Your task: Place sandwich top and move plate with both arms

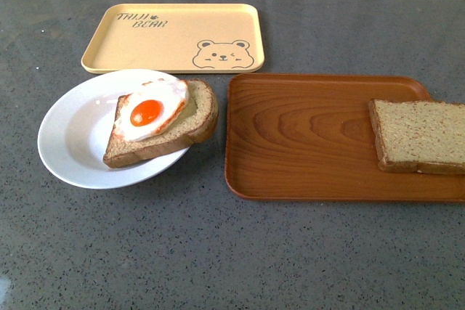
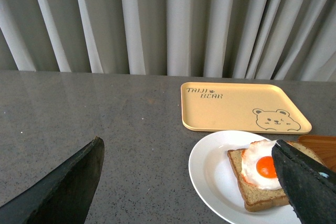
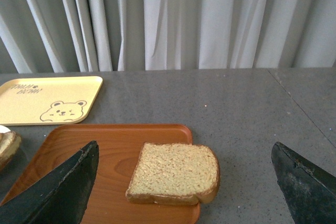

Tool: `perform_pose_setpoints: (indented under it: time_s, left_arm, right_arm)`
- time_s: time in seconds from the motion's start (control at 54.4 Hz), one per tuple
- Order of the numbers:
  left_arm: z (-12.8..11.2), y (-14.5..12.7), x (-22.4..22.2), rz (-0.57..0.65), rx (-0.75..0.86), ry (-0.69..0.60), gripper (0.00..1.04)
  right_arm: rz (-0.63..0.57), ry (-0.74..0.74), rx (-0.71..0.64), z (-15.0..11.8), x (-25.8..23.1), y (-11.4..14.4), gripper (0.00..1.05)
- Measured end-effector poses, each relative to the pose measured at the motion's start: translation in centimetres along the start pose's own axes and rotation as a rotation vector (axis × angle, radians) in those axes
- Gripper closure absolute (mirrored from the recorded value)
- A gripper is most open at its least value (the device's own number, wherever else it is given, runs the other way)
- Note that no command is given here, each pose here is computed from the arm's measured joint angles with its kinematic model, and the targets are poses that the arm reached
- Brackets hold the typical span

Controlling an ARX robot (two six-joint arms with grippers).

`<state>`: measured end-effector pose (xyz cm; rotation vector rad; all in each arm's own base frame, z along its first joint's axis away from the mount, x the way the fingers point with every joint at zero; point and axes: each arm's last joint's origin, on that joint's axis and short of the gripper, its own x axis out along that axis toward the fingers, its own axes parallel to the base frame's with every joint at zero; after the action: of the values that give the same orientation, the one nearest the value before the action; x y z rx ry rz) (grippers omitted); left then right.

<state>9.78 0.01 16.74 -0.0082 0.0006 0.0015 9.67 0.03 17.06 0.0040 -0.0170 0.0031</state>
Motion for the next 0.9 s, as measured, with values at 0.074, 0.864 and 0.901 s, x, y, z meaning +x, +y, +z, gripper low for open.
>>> perform_pose_setpoints:
  time_s: [0.074, 0.864, 0.901]
  left_arm:
    - [0.0, 0.0, 0.0, 0.0, 0.0, 0.0, 0.09]
    - [0.0, 0.0, 0.0, 0.0, 0.0, 0.0, 0.09]
    - [0.0, 0.0, 0.0, 0.0, 0.0, 0.0, 0.09]
  right_arm:
    - [0.0, 0.0, 0.0, 0.0, 0.0, 0.0, 0.09]
    - [0.0, 0.0, 0.0, 0.0, 0.0, 0.0, 0.09]
    - [0.0, 0.0, 0.0, 0.0, 0.0, 0.0, 0.09]
